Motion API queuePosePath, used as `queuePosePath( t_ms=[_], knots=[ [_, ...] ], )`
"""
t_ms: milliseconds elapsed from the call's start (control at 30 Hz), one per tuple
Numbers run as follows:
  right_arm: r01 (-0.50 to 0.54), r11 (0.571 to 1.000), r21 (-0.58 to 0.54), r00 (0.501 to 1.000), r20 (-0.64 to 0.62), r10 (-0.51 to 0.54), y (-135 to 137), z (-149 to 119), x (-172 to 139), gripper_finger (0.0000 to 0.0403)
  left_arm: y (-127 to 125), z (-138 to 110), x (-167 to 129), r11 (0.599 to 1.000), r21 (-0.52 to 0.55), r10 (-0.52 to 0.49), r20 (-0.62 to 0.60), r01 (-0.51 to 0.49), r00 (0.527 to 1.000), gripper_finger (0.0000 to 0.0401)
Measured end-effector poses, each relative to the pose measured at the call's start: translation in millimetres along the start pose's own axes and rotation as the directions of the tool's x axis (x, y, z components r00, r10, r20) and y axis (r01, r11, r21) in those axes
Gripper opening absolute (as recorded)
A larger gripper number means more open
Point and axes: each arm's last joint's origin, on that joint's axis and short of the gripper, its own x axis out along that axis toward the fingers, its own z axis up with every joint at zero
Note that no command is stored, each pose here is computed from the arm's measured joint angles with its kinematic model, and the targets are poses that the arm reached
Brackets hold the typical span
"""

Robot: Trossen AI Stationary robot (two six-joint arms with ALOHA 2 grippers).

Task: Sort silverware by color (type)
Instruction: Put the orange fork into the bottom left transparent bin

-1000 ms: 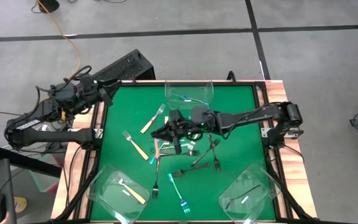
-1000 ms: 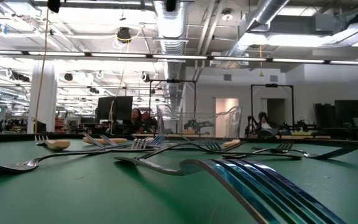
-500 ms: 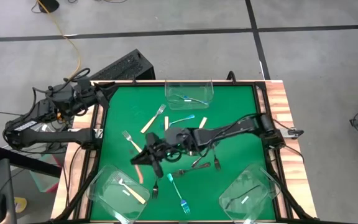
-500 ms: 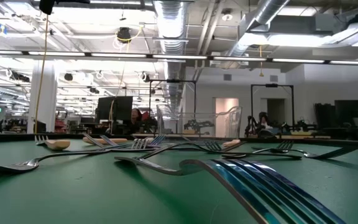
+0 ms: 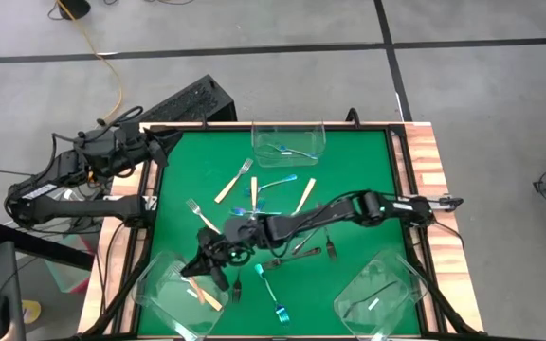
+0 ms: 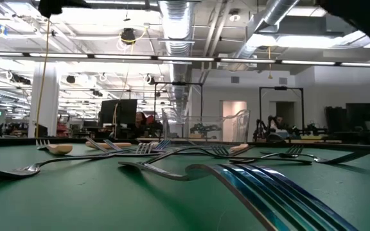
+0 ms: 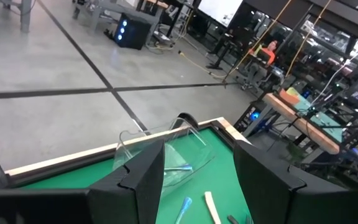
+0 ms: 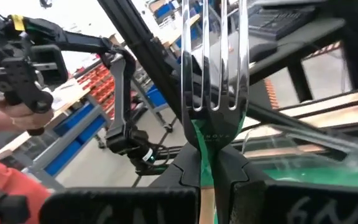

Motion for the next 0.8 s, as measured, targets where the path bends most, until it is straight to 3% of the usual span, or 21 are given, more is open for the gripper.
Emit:
queuePosePath(
  t_ms=[333,800],
  knots=[
    [0.036,0.994,0.104,0.991,-0.130,-0.022,-26.5,-38.6,13.4,0.0022,2.9,-4.4,-0.1,0.999,0.029,0.024,-0.045,-0.023,0.999,0.0176],
    [0.107,0.987,0.117,0.968,-0.238,-0.076,-33.0,-49.3,10.9,0.0022,4.1,-7.0,-0.3,0.998,0.059,0.027,-0.077,-0.023,0.997,0.0176]
  ],
)
